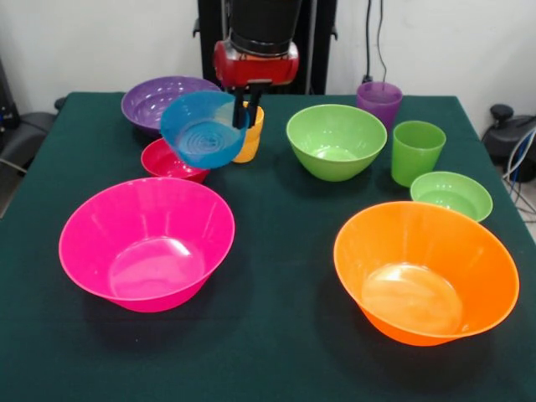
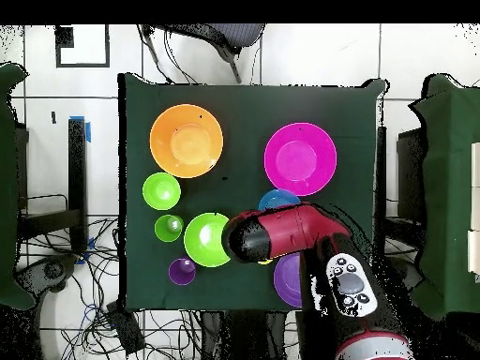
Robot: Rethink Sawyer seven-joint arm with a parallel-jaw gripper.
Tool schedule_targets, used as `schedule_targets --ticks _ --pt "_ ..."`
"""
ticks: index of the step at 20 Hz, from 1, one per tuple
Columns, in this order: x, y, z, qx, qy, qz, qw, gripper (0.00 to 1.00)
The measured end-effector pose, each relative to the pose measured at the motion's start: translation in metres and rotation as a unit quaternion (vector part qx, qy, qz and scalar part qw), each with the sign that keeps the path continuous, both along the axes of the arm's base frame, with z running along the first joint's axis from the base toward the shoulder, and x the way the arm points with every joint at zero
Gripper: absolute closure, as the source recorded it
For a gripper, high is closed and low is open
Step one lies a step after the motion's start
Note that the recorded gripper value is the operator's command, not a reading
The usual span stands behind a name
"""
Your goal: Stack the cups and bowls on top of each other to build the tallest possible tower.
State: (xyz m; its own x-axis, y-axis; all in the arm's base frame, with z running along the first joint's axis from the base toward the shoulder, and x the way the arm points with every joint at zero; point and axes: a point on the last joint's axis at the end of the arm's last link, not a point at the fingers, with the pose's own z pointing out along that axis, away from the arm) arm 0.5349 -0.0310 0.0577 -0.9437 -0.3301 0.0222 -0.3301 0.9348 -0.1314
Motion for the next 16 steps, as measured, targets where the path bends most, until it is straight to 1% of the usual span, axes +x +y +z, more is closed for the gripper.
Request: schedule_targets --ticks 2,5,6,10,16 --pt "-0.001 -0.004 -0.005 0.000 0.004 -0.004 1.0000 1.00" --pt "-0.006 -0.014 -0.020 -0.002 0.018 -0.015 0.9997 1.00" --pt "-0.006 -0.015 -0.020 -0.002 0.019 -0.015 0.9997 1.00" --pt "-0.011 -0.025 -0.035 -0.009 0.032 -0.017 0.9993 1.00" --pt "-0.017 -0.035 -0.044 -0.016 0.042 -0.023 0.9988 1.00"
